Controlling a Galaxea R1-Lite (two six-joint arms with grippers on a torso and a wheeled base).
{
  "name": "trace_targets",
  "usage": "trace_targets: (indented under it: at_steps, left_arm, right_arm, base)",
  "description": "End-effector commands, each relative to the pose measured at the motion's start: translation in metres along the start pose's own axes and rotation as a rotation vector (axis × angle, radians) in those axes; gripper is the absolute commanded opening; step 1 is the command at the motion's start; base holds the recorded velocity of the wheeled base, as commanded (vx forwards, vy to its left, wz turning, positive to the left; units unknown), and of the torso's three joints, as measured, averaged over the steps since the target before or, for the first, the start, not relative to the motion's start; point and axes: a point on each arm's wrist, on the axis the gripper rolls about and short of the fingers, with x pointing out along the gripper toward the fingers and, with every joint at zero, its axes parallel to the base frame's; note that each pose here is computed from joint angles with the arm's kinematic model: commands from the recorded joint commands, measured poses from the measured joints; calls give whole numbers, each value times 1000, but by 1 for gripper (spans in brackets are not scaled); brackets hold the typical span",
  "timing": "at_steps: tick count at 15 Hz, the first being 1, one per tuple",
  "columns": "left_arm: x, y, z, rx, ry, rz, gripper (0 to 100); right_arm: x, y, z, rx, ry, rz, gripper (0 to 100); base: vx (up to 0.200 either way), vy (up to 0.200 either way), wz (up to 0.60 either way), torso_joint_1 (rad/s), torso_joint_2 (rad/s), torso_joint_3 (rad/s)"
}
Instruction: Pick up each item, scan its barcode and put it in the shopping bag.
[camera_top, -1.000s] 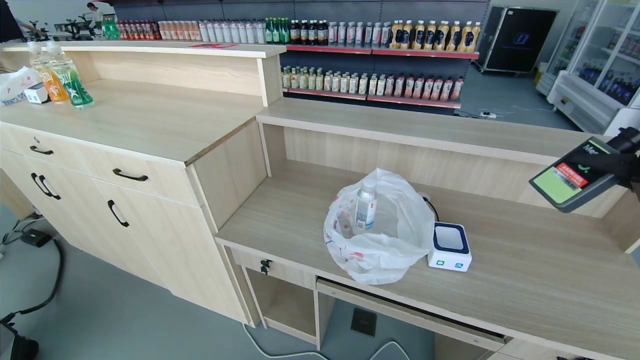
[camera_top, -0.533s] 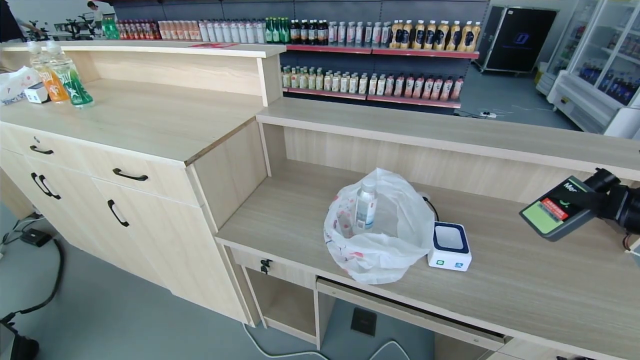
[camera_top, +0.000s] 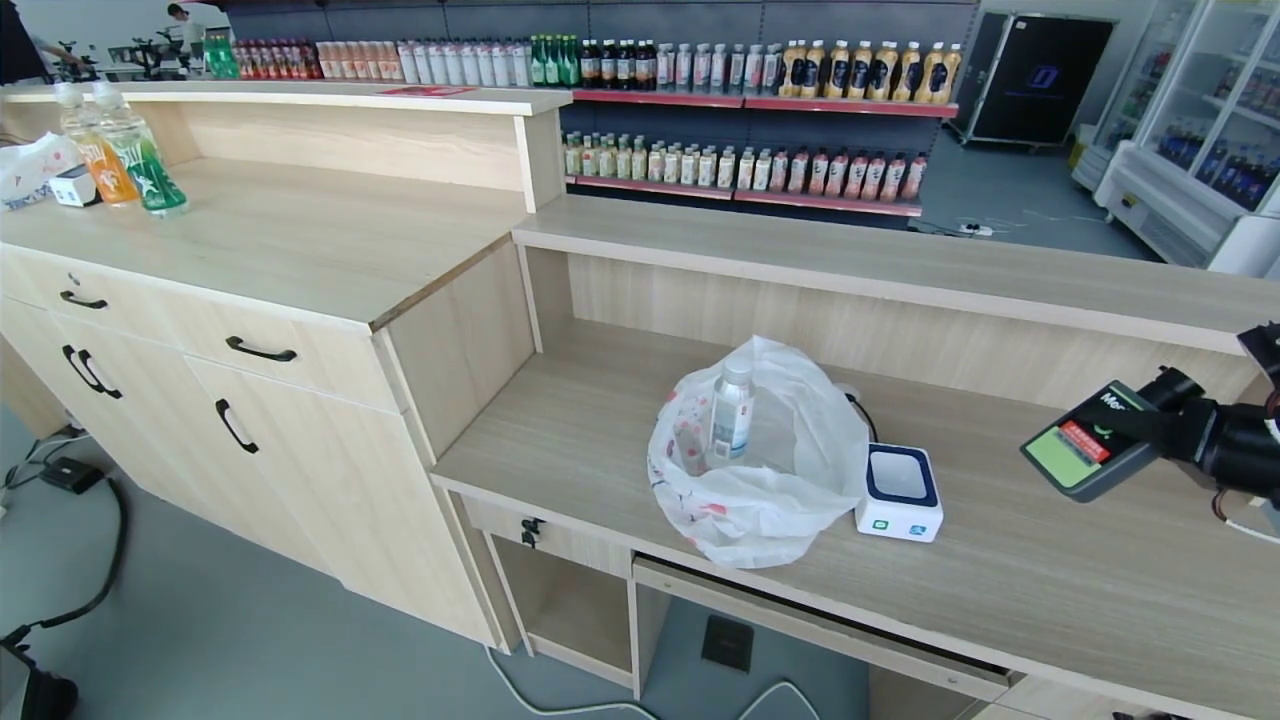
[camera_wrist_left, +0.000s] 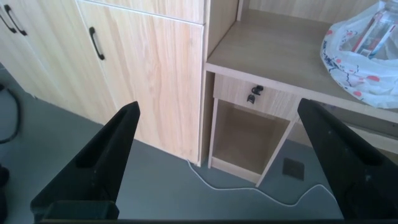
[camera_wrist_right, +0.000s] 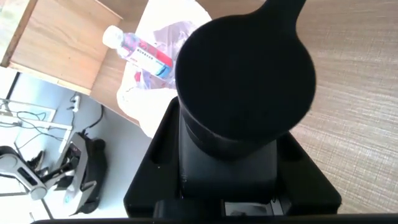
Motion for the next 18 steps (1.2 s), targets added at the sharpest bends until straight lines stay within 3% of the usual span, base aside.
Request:
trace_targets:
  at_steps: [1, 5, 18]
  left_arm:
    - [0, 0, 0, 0, 0, 2, 100]
    - [0, 0, 0, 0, 0, 0, 100]
    - [0, 0, 0, 0, 0, 2, 100]
  right_arm:
    - [7, -10, -4, 8, 12, -4, 0]
    - [8, -31, -12, -2, 32, -2, 0]
    - [23, -49, -20, -12, 68, 35, 0]
  base:
    - [0, 0, 0, 0, 0, 0]
    - [0, 0, 0, 0, 0, 0]
    - [0, 0, 0, 0, 0, 0]
